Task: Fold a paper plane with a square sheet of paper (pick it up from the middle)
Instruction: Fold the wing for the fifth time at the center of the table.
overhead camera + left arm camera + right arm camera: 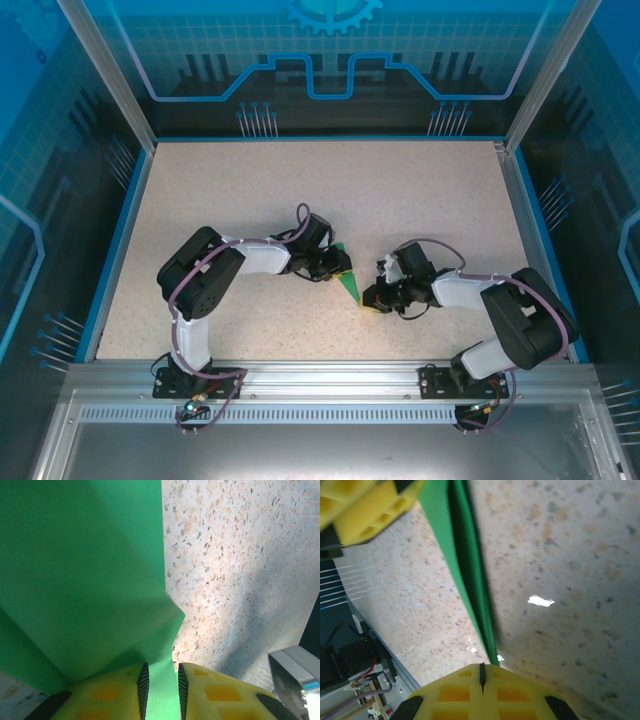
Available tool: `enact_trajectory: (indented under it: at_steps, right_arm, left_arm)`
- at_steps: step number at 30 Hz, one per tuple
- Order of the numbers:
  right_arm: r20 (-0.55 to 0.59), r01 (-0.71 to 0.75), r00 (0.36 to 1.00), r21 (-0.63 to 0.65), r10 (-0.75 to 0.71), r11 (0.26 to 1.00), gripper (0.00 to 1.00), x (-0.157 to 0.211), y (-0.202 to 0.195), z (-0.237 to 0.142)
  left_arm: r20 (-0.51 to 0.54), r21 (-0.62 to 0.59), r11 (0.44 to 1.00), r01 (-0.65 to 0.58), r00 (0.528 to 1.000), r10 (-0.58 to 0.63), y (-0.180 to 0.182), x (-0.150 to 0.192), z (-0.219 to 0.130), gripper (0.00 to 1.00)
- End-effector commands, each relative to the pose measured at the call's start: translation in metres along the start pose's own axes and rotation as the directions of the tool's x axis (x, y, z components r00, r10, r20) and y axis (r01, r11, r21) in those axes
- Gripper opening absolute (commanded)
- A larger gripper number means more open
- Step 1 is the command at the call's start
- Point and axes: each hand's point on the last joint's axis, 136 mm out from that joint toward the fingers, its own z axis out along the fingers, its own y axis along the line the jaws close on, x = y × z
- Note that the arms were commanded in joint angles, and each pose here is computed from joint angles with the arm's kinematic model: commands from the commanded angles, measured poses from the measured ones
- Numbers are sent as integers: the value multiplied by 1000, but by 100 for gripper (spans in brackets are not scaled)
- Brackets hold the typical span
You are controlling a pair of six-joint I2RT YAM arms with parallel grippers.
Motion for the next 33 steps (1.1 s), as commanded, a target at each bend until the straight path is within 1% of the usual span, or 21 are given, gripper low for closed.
enact_trajectory:
  at_steps: [1,6,11,13,16,17,20,23,26,29,33]
  right_arm:
    - [43,2,999,-50,1,999,4,-20,25,-8]
    - [48,6,999,-94,-2,996,6,-40,41,1]
    - [10,-34,999,-99,36,995,8,-50,38,20]
    - [2,-52,999,-64,52,997,9,-50,26,27]
    - [2,-90,996,62,91,994,8,-42,-8,33]
    - [1,-101,995,86,101,991,7,-39,-16,33]
    - [-7,-141,990,156,144,978,0,-29,-40,35]
    - [-10,-160,986,167,164,973,0,-22,-49,36]
    - [-9,-163,986,175,167,971,0,-21,-51,35]
    - [-9,-161,986,180,165,970,0,-21,-51,35]
    - [-9,-162,986,181,166,970,0,-21,-50,35]
  left_arm:
    - [-35,-150,987,51,998,-56,46,13,8,28]
    - [-37,-148,988,48,998,-54,45,13,9,28]
    - [-34,-145,988,50,998,-55,44,12,9,28]
    - [-35,-143,988,51,998,-56,44,12,9,28]
    - [-34,-135,990,47,998,-52,42,12,8,28]
    - [-35,-129,991,44,998,-49,40,12,8,28]
    - [-29,-112,993,30,999,-34,31,10,4,30]
    - [-19,-92,996,2,1000,-4,18,5,-4,32]
    - [-5,-40,999,-29,1000,28,-3,1,-13,36]
    - [16,7,998,-56,998,56,-19,-1,-24,36]
    - [34,56,995,-81,996,79,-30,0,-34,37]
